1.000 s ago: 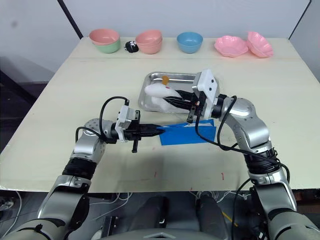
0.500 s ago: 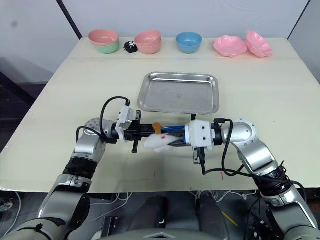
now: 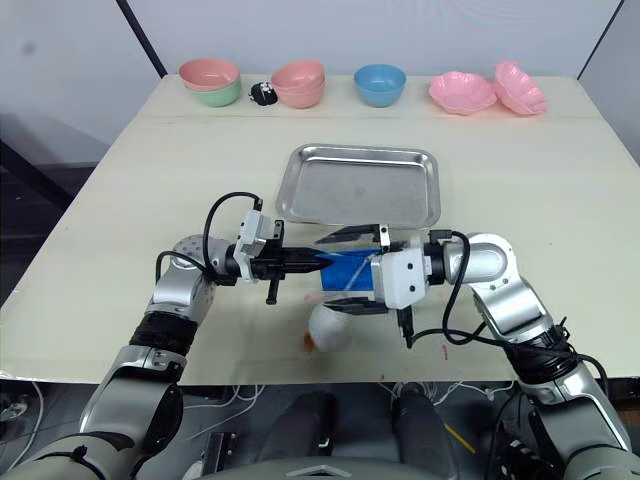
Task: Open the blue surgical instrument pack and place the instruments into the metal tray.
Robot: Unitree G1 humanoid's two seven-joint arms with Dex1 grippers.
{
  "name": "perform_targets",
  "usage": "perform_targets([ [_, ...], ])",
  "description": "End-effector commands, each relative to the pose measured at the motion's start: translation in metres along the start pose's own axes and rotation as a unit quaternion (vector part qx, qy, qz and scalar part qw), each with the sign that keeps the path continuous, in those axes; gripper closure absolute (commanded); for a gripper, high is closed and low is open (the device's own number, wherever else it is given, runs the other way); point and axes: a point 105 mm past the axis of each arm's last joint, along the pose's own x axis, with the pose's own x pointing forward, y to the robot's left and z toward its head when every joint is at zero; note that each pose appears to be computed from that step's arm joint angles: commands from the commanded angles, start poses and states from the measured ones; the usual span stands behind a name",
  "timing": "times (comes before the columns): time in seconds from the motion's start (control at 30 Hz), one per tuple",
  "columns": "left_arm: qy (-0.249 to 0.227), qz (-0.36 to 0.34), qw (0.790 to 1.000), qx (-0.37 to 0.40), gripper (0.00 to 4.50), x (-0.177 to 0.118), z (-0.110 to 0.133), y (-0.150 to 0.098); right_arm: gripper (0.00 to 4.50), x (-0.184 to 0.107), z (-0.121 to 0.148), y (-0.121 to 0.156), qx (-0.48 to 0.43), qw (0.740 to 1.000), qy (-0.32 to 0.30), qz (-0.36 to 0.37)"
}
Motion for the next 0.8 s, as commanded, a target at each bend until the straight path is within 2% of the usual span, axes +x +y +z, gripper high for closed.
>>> perform_targets([
  [0.03,0.006,-0.003,1.000,0.004,4.50,0.000,-0.002,-0.001,0.10,-0.019,0.004,-0.017,0.035,0.997,-0.010,-0.061],
  [0.2,0.006,-0.003,1.000,0.004,4.50,0.000,-0.002,-0.002,0.10,-0.051,-0.003,-0.027,0.141,0.984,-0.003,-0.106],
  [0.33,0.005,-0.004,1.000,0.006,4.50,0.001,-0.003,-0.003,0.10,-0.084,-0.025,-0.024,0.232,0.963,0.020,-0.135],
  [0.4,0.005,-0.004,1.000,0.006,4.50,0.002,-0.003,-0.003,0.10,-0.092,-0.032,-0.020,0.262,0.955,0.026,-0.141],
  [0.6,0.005,-0.004,1.000,0.009,4.50,0.002,-0.001,-0.002,0.10,-0.100,-0.057,0.003,0.324,0.936,0.056,-0.127],
  [0.8,0.006,-0.006,1.000,0.012,4.50,0.001,0.000,-0.002,0.10,-0.096,-0.079,0.024,0.334,0.933,0.087,-0.101],
])
